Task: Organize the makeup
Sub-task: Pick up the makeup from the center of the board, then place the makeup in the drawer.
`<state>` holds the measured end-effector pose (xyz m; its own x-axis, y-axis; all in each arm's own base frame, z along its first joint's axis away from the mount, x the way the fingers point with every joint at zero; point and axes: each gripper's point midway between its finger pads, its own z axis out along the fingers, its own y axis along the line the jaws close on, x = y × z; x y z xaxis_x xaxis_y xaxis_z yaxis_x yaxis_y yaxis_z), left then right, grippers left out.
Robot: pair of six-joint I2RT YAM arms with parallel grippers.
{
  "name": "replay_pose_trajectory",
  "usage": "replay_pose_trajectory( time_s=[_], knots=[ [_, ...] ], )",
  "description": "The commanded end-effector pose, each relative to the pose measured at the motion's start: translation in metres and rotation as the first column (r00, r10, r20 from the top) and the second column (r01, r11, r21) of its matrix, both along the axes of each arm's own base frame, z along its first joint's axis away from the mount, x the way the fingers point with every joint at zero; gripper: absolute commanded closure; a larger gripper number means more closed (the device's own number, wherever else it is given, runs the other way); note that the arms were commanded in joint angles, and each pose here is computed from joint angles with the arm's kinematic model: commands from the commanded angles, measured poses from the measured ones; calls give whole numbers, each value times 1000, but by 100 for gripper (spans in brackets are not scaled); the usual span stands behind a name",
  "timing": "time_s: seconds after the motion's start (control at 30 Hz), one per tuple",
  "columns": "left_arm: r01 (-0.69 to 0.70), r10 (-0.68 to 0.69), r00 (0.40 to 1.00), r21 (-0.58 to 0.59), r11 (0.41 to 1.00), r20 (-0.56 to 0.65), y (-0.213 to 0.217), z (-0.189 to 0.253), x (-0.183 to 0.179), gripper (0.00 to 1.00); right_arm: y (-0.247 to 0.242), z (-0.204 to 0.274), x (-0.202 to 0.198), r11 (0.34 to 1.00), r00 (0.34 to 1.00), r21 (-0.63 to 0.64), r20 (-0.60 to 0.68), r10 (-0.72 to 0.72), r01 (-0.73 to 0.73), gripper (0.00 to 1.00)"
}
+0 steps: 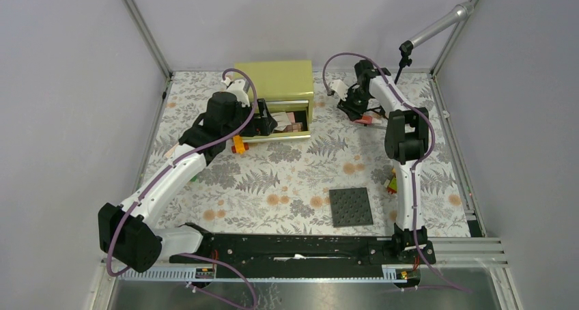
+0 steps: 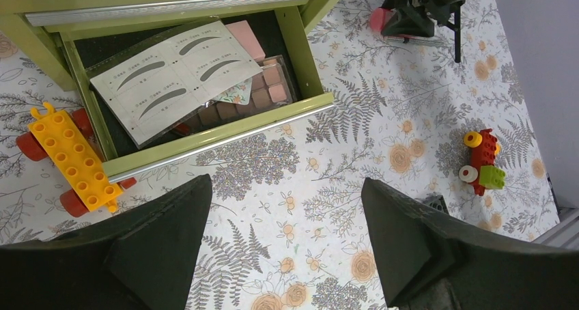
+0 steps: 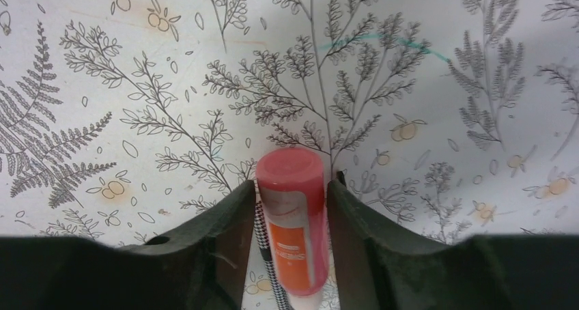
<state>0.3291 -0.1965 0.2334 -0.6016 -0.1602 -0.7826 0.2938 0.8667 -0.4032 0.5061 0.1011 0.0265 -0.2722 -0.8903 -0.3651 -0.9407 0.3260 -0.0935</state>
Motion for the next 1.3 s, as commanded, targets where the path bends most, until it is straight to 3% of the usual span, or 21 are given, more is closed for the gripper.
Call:
replay_pose_trajectory(
  time_s=[0.0, 0.13, 0.2, 0.43, 0.5, 0.73, 1.0, 1.13, 1.27],
  knots=[
    [16, -14, 998, -39, 999, 56, -4, 18, 5, 13, -2, -16, -21, 1000, 997, -9, -75, -23, 22, 42],
    [22, -20, 998, -45, 999, 53, -5, 17, 4, 13, -10, -28, -23, 998, 996, -52, -76, -36, 32, 35],
    [27, -25, 998, -49, 998, 50, -6, 16, 4, 13, -11, -32, -22, 998, 996, -56, -81, -36, 32, 39],
    [25, -22, 998, -52, 998, 55, -5, 18, 4, 13, 7, -4, 0, 996, 996, 38, -21, -81, 82, 78],
    [26, -23, 998, -53, 998, 57, -5, 19, 4, 13, 12, 16, 13, 989, 992, 79, 14, -124, 123, 99],
    [7, -3, 997, -48, 999, 75, 0, 26, 3, 13, 16, 88, 23, 981, 979, 133, 123, -160, 144, 100],
    [-66, 66, 990, -8, 998, 128, 19, 44, 3, 13, 39, 154, -18, 949, 955, 282, 213, -205, 141, 100],
    [-257, 246, 950, 31, 966, 193, 61, 63, 4, 11, 85, 218, -81, 896, 934, 441, 338, -116, -48, 100],
    [-391, 382, 896, -6, 920, 226, 94, 73, -1, 7, 138, 237, -135, 844, 903, 474, 430, 26, -250, 100]
  ],
)
